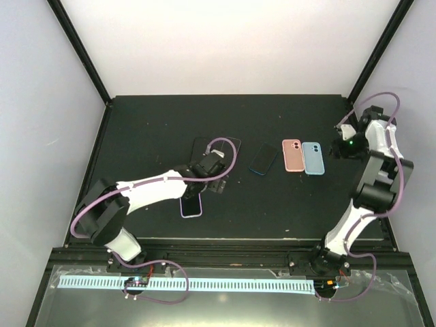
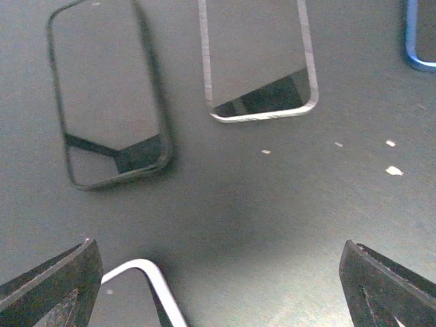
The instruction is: Take the phone out of the phone case
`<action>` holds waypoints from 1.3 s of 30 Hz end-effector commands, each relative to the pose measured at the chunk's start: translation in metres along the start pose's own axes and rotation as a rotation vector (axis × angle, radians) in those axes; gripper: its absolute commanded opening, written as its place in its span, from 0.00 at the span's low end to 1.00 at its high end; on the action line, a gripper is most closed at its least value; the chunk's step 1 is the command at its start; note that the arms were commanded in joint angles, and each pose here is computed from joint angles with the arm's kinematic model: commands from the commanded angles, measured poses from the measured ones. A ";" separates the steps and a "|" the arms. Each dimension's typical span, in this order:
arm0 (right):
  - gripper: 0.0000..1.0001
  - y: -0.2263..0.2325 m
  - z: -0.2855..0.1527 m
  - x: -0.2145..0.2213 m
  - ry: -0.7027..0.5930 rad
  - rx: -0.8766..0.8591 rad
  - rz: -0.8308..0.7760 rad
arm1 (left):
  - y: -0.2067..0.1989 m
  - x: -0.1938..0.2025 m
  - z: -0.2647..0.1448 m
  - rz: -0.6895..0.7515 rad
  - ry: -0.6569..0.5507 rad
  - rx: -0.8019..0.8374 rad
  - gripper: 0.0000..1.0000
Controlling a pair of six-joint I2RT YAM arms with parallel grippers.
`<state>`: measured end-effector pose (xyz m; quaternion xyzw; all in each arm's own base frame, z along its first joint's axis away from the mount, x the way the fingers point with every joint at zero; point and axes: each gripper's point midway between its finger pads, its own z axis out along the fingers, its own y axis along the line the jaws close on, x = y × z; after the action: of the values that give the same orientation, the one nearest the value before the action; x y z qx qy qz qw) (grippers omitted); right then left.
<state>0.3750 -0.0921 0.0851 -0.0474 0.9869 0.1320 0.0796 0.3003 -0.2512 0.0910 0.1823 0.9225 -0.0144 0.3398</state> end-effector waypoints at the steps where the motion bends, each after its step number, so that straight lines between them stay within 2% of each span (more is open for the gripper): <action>1: 0.57 0.009 -0.032 -0.010 -0.140 0.192 -0.126 | 0.035 -0.015 0.000 -0.111 0.017 -0.066 0.97; 6: 0.56 0.114 -0.055 0.008 -0.249 0.079 -0.363 | 0.061 -0.027 0.017 -0.190 0.067 -0.089 0.99; 8: 0.56 0.150 -0.071 0.006 -0.360 0.039 -0.425 | 0.067 -0.033 0.026 -0.195 0.079 -0.093 0.99; 11: 0.61 0.176 -0.098 -0.008 -0.558 0.003 -0.408 | 0.072 -0.041 0.042 -0.184 0.121 -0.098 0.99; 12: 0.64 0.178 -0.110 -0.014 -0.625 0.003 -0.374 | 0.076 -0.041 0.048 -0.183 0.144 -0.104 0.99; 13: 0.75 0.180 -0.119 -0.017 -0.671 0.005 -0.354 | 0.077 -0.043 0.053 -0.180 0.162 -0.106 0.99; 14: 0.91 0.181 -0.127 -0.018 -0.717 0.003 -0.331 | 0.080 -0.043 0.058 -0.178 0.177 -0.112 0.99; 15: 0.99 0.180 -0.131 -0.018 -0.761 0.010 -0.300 | 0.081 -0.045 0.062 -0.173 0.180 -0.112 0.99; 16: 1.00 0.177 -0.127 -0.017 -0.792 0.013 -0.266 | 0.082 -0.046 0.065 -0.171 0.178 -0.114 0.99; 21: 1.00 0.190 -0.086 0.009 -0.709 -0.110 -0.333 | 0.089 -0.044 0.086 -0.149 0.240 -0.105 0.99; 28: 1.00 0.198 -0.084 0.016 -0.701 -0.159 -0.351 | 0.092 -0.044 0.121 -0.136 0.332 -0.064 0.99; 39: 0.99 0.196 -0.071 0.016 -0.645 -0.179 -0.340 | 0.109 -0.042 0.144 -0.170 0.408 -0.077 0.99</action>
<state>0.3225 0.0752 0.2023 -0.1745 0.8735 0.2027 0.4067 0.4556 -0.1885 0.0244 0.0810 0.9799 0.0328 0.1792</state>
